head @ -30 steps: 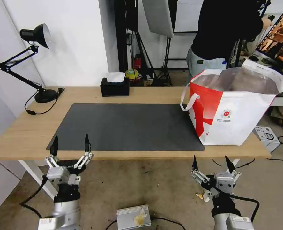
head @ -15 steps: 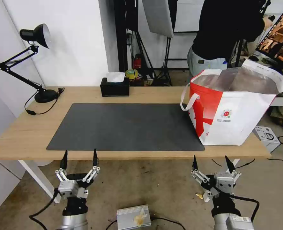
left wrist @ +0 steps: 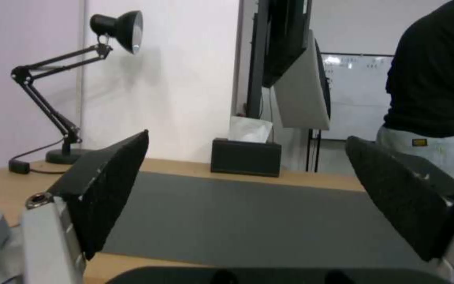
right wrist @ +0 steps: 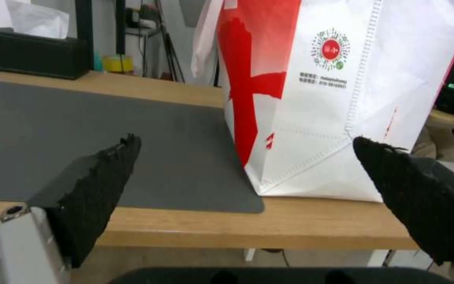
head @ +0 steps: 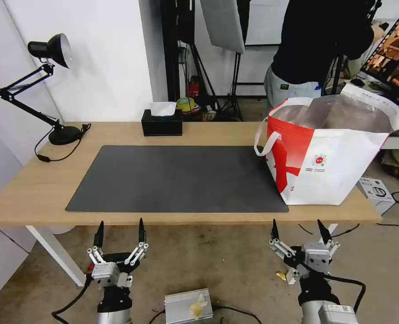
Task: Pick up the trash from the table and place it into the takeout bag.
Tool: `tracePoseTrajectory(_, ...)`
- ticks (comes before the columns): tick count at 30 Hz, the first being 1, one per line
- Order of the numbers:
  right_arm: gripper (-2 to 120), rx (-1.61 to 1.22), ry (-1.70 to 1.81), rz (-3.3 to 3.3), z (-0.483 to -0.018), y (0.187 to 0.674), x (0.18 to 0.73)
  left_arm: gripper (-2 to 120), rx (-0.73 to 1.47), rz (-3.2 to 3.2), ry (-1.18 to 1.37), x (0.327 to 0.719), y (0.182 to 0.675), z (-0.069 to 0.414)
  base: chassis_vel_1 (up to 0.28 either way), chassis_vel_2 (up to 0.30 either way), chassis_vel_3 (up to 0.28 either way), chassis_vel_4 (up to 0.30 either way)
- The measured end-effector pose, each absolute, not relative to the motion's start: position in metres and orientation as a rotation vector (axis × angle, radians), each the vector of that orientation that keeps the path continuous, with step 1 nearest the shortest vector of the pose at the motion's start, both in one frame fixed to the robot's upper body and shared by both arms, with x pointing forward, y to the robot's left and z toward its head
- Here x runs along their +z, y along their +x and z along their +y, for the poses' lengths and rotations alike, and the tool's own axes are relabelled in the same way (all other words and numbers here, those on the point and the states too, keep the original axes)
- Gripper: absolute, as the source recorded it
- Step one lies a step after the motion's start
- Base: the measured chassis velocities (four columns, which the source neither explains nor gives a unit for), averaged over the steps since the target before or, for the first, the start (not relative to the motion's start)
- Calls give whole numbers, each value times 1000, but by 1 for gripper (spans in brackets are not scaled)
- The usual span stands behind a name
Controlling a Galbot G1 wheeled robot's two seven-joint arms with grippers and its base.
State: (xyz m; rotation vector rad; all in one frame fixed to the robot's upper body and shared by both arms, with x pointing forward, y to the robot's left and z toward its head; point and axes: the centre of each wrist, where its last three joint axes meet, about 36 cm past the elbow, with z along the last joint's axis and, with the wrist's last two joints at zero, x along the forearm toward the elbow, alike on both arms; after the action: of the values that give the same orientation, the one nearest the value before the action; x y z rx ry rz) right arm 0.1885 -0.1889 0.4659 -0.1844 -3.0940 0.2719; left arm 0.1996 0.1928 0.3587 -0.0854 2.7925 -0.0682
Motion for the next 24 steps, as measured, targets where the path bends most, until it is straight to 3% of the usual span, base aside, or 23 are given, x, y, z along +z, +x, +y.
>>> tracePoseTrajectory(24,100,272,-184,-3094,-189,189,466,100,-47,2801,-91,351,198,194,0,0,0,0)
